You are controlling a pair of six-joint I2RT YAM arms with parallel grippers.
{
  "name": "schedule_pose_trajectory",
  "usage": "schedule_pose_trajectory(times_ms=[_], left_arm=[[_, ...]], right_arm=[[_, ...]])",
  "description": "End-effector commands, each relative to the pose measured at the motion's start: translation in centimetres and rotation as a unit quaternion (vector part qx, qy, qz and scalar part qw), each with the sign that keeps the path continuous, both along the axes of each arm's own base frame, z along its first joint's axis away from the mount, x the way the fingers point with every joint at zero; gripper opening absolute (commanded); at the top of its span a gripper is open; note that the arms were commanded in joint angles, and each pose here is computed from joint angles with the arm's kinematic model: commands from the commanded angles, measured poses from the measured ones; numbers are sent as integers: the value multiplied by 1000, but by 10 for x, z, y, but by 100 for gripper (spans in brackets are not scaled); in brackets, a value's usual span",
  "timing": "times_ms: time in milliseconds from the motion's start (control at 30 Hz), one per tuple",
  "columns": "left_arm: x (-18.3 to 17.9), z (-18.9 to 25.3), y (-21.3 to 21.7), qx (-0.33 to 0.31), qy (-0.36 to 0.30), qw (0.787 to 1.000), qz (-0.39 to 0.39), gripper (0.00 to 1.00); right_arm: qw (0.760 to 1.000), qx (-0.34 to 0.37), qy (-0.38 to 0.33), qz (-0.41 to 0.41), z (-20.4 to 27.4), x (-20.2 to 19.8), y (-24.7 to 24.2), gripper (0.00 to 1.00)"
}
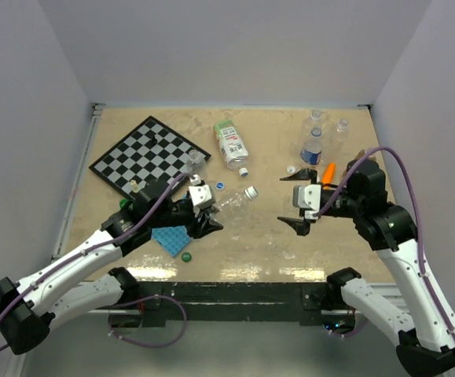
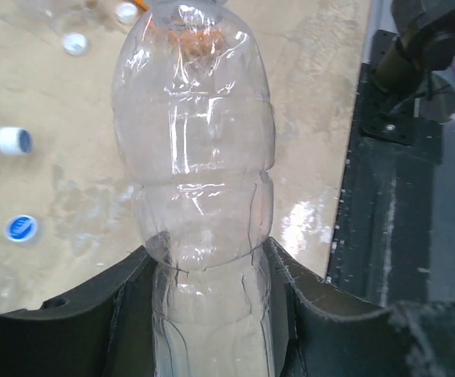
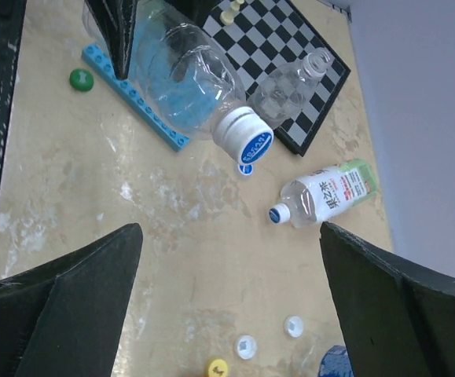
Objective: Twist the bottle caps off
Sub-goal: Pick up the plastic bottle at the center of the board, then unscrew the bottle cap from the plastic bottle.
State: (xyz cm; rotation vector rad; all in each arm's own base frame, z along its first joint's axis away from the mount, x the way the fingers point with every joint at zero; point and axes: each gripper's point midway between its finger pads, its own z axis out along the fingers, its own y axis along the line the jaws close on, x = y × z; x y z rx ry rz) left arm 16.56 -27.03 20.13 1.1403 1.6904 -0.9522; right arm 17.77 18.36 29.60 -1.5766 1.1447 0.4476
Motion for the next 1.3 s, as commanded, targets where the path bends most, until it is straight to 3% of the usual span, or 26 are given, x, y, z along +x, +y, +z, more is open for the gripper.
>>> schedule_pose_trajectory(times_ms=[0, 167, 333, 533, 800, 1267], left_arm=[[28, 17, 9, 17, -114, 992, 45, 1], [46, 14, 7, 82, -152, 983, 69, 1], [54, 13, 6, 97, -175, 977, 78, 1], [43, 5, 14, 66, -188, 977, 82, 1], [44, -2, 15, 75, -183, 977, 83, 0], [42, -3, 13, 71, -176, 979, 79, 0]], right_arm=[[986, 85, 136, -46, 12, 5, 13, 98], [966, 66, 243, -52, -9, 17, 24, 98], [960, 60, 273, -23, -14, 17, 32, 98], [957, 59, 284, -26, -18, 27, 35, 98], [962, 43, 268, -18, -17, 34, 28, 98], [967, 17, 243, -72, -25, 50, 7, 98]])
